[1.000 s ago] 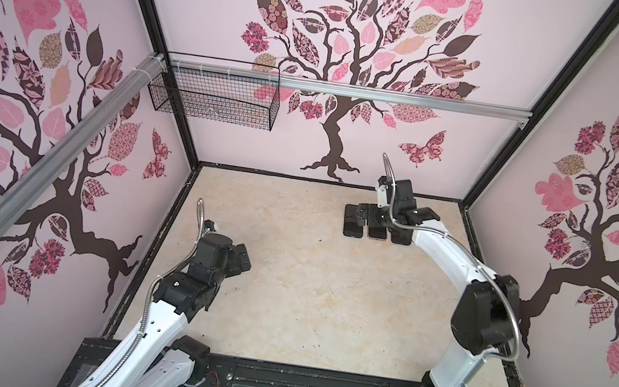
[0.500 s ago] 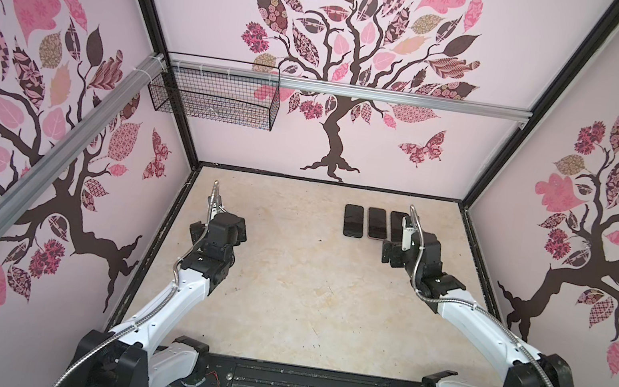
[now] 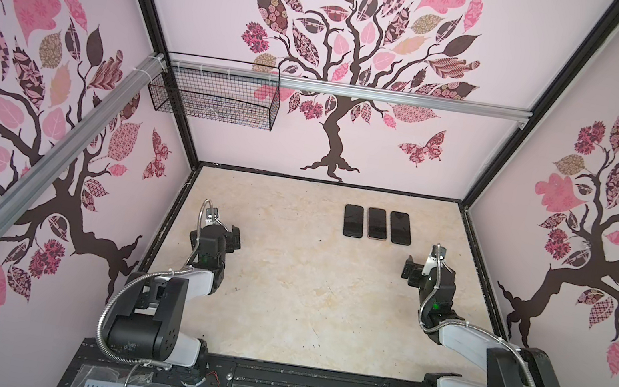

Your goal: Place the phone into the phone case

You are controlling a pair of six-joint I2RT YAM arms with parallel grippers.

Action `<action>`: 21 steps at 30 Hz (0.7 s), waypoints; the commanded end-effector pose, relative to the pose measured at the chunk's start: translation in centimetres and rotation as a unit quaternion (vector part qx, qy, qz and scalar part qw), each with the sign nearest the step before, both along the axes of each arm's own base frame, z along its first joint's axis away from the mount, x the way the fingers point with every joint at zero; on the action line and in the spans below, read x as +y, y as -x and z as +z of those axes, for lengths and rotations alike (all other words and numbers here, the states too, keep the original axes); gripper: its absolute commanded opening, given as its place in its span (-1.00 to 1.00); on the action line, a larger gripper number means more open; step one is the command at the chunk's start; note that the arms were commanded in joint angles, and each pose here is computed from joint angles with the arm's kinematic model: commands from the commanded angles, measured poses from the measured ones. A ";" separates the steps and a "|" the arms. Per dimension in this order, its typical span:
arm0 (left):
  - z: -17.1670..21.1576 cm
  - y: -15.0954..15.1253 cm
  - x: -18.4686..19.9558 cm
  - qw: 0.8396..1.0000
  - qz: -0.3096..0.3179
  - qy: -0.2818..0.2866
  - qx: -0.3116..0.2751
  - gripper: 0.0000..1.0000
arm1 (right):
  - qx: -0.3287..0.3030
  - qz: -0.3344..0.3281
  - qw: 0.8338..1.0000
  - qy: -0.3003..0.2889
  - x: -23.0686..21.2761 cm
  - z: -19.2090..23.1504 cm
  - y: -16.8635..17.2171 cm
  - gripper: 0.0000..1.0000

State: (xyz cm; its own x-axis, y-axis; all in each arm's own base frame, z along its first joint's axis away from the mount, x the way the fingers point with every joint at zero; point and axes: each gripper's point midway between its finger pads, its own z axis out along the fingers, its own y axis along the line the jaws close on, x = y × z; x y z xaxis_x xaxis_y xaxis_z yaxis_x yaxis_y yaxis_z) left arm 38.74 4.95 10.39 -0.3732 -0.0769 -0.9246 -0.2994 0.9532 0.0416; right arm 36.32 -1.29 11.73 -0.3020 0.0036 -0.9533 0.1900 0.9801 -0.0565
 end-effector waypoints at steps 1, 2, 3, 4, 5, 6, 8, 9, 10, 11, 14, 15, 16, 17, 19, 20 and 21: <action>1.6 -0.9 -0.7 0.997 -0.031 0.002 -0.065 0.96 | -0.066 -0.001 0.997 -0.028 -0.3 1.6 -1.2 0.99; 0.9 -1.0 -0.9 0.998 -0.036 0.004 -0.061 0.96 | -0.047 0.012 0.998 -0.031 0.3 1.1 -1.5 0.99; 0.5 -1.1 -1.1 0.997 -0.041 0.003 -0.063 0.96 | -0.038 0.018 0.999 -0.034 0.5 1.0 -1.9 0.99; 0.2 -1.2 -1.3 0.996 -0.049 -0.001 -0.070 0.96 | -0.033 0.026 0.998 -0.038 0.8 1.0 -2.3 0.99; 0.3 -1.1 -1.5 0.996 -0.056 -0.002 -0.075 0.96 | -0.042 0.032 0.998 -0.041 1.0 1.1 -2.4 0.99; 0.1 -0.9 -1.5 0.996 -0.056 0.002 -0.064 0.96 | -0.050 0.040 0.997 -0.042 1.3 0.9 -2.3 0.99; 0.0 -1.1 -1.7 0.996 -0.062 0.004 -0.062 0.96 | -0.061 0.055 0.996 -0.042 1.7 -0.1 -1.9 0.99; 0.2 -1.3 -1.8 0.995 -0.068 0.002 -0.070 0.96 | -0.082 0.051 0.995 -0.039 1.5 0.3 -2.0 0.99; 0.1 -1.4 -1.9 0.996 -0.070 0.005 -0.063 0.96 | -0.080 0.048 0.995 -0.040 1.4 -0.2 -2.1 0.99; 0.0 -1.4 -1.8 0.996 -0.070 0.007 -0.056 0.96 | -0.055 0.051 0.996 -0.049 1.2 -0.9 -2.2 0.99; 0.0 -1.5 -1.9 0.995 -0.073 0.007 -0.063 0.96 | -0.052 0.053 0.996 -0.054 1.2 -0.6 -2.7 0.99; 0.0 -1.5 -1.7 0.996 -0.070 0.007 -0.060 0.96 | -0.057 0.053 0.995 -0.055 1.2 -0.6 -2.5 0.99; 0.0 -1.5 -1.8 0.996 -0.071 0.008 -0.060 0.96 | -0.059 0.052 0.995 -0.055 1.1 -0.6 -2.5 0.99; 0.0 -1.5 -1.8 0.995 -0.071 0.007 -0.063 0.96 | -0.057 0.052 0.996 -0.054 1.1 -0.7 -2.5 0.99; 0.1 -1.5 -1.8 0.995 -0.071 0.007 -0.063 0.96 | -0.054 0.051 0.996 -0.054 1.1 -0.7 -2.5 0.99; 0.1 -1.5 -1.7 0.995 -0.070 0.006 -0.064 0.96 | -0.054 0.051 0.996 -0.054 1.1 -0.7 -2.5 0.99; 0.0 -1.5 -1.8 0.995 -0.071 0.007 -0.062 0.96 | -0.055 0.052 0.996 -0.054 1.2 -0.6 -2.5 0.99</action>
State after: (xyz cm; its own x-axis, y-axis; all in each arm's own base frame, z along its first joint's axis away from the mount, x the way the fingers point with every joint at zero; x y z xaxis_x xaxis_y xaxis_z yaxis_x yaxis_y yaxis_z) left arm 39.97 3.08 9.68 -0.2960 -0.0544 -0.9536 -0.1693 0.9856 -0.0036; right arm 38.09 -0.31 9.83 -0.2449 0.0717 -0.9669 0.0969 0.9941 0.0492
